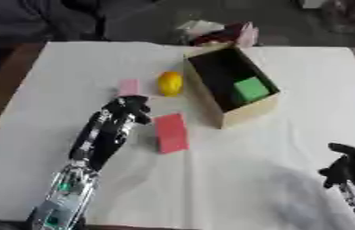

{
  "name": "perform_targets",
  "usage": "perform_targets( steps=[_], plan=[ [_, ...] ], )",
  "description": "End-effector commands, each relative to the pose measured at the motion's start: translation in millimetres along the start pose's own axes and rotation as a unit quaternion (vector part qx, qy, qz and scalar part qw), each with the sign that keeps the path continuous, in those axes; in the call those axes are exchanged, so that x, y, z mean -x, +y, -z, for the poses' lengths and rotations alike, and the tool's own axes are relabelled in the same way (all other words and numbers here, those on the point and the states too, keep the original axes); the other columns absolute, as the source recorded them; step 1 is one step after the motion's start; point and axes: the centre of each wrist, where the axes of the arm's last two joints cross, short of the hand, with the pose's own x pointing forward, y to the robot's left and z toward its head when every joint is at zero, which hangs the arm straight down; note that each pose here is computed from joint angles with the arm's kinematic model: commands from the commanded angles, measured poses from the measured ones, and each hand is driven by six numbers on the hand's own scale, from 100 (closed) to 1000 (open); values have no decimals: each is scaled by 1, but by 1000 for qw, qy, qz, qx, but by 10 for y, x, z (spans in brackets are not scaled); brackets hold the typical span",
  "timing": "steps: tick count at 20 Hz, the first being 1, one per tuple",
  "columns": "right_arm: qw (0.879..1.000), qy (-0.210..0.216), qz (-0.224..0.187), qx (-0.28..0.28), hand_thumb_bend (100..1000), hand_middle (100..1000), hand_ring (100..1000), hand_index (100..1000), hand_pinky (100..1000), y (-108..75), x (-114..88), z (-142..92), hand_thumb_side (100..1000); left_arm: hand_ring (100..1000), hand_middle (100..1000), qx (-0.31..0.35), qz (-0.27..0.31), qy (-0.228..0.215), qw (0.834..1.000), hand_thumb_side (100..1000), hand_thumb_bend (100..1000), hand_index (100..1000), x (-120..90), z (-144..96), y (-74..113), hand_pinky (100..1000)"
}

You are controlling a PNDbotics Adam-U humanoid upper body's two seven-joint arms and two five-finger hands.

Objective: Pick up objects on the table and place them in the box.

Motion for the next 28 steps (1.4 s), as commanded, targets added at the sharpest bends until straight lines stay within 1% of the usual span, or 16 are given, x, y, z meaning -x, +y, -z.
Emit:
perform_targets(
  steps=[1, 13, 14, 15, 17, 19, 20, 21, 22, 23, 24, 25, 28],
  plan=[
    [1000, -10, -17, -4, 100, 486, 458, 855, 699, -56, -77, 16, 355, 584, 595, 4, 4, -15, 1000, 697, 100, 754, -73, 30, 15, 670],
    [1000, -9, -17, -4, 100, 486, 458, 855, 699, -59, -75, 11, 348, 585, 595, 4, 7, -15, 1000, 691, 100, 753, -76, 30, 22, 671],
    [1000, -9, -17, -3, 100, 486, 458, 855, 699, -59, -73, 10, 346, 586, 596, 2, 10, -17, 1000, 714, 100, 754, -85, 33, 37, 672],
    [1000, -8, -16, -2, 100, 486, 458, 855, 699, -60, -72, 7, 345, 586, 596, 0, 17, -21, 1000, 660, 100, 754, -103, 39, 67, 672],
    [1000, -6, -16, 0, 100, 486, 458, 855, 698, -63, -67, -1, 344, 590, 601, -1, 40, -30, 999, 610, 100, 759, -161, 43, 161, 677],
    [1000, -4, -16, 2, 100, 486, 458, 855, 698, -67, -64, -8, 344, 594, 608, 5, 81, -41, 996, 529, 100, 770, -250, 35, 296, 682],
    [1000, -3, -17, 2, 100, 486, 458, 855, 698, -70, -63, -11, 344, 597, 613, 12, 109, -46, 993, 470, 100, 776, -307, 24, 374, 687],
    [1000, -2, -18, 3, 100, 486, 458, 855, 698, -74, -62, -15, 345, 602, 619, 24, 145, -49, 988, 397, 100, 781, -357, 10, 466, 693],
    [1000, -1, -18, 4, 100, 487, 458, 855, 698, -78, -61, -19, 345, 608, 628, 41, 189, -52, 980, 301, 100, 790, -397, -5, 570, 701],
    [1000, 0, -19, 4, 100, 487, 459, 855, 698, -83, -60, -22, 345, 611, 633, 60, 234, -54, 969, 280, 100, 794, -433, -23, 674, 705],
    [1000, 1, -20, 4, 100, 487, 459, 855, 698, -87, -60, -25, 344, 625, 656, 79, 274, -55, 957, 257, 100, 814, -463, -41, 761, 720],
    [1000, 2, -21, 4, 100, 487, 459, 855, 698, -90, -58, -29, 342, 637, 670, 106, 313, -54, 942, 251, 100, 827, -491, -60, 841, 728],
    [1000, 7, -23, 3, 100, 487, 459, 855, 698, -99, -49, -48, 338, 665, 705, 197, 391, -33, 899, 248, 100, 857, -547, -112, 994, 748]
  ],
)
